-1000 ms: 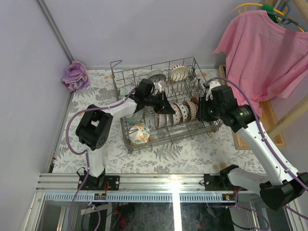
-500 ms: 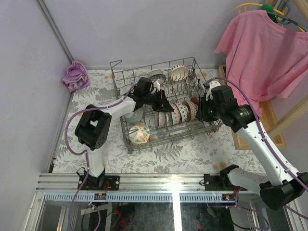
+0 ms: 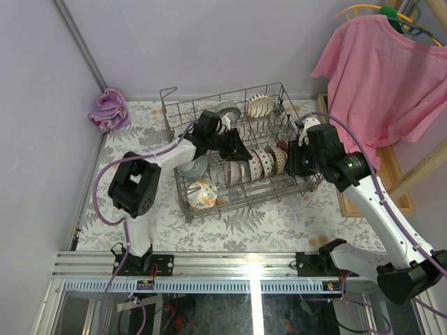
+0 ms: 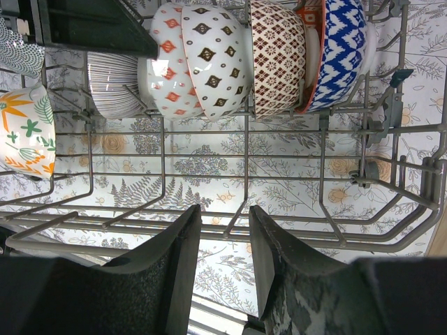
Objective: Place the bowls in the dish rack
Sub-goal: Adjust the bowl in the dish rack, then adjust the dish rack at the center of the board.
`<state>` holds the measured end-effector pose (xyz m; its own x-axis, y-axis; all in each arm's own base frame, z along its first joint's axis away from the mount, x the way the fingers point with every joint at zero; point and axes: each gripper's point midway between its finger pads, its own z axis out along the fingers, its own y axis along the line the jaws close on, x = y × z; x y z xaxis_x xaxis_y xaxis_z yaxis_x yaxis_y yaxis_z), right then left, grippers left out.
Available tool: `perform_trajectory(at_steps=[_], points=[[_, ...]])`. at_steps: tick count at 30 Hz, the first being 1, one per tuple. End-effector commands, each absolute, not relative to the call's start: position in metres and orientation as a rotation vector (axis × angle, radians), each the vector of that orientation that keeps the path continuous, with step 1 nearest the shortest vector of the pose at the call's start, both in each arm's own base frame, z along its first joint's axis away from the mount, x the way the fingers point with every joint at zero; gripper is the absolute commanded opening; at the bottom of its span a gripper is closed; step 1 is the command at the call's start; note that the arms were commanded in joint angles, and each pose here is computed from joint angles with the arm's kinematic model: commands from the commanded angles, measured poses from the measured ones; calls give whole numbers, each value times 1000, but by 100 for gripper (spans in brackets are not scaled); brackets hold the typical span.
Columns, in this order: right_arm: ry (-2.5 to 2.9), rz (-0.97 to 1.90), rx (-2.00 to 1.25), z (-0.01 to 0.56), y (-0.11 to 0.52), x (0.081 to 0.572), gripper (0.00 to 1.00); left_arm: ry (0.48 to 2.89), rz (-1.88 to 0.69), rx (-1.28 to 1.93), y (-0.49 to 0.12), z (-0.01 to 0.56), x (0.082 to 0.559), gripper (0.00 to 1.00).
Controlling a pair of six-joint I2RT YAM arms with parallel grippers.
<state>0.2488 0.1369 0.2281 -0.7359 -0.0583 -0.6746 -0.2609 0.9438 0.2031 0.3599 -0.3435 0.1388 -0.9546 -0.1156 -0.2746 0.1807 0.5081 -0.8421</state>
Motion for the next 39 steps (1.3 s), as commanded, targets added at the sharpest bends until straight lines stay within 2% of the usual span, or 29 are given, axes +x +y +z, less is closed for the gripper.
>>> perform_trajectory(at_steps=[1,11,30,35,39], points=[[2329,410,-233,243,142,254,41,2443,-1350,14,-332,143,375,33],[2326,408,-230,243,141,254,41,2412,-1355,18,-333,158,378,40],[2316,400,-223,245,139,253,41,2370,-1213,-51,-341,221,367,43],[2315,396,-221,245,138,253,45,2340,-1136,-99,-329,236,364,43],[2311,394,-223,246,138,254,49,2274,-1049,-150,-306,264,359,47]])
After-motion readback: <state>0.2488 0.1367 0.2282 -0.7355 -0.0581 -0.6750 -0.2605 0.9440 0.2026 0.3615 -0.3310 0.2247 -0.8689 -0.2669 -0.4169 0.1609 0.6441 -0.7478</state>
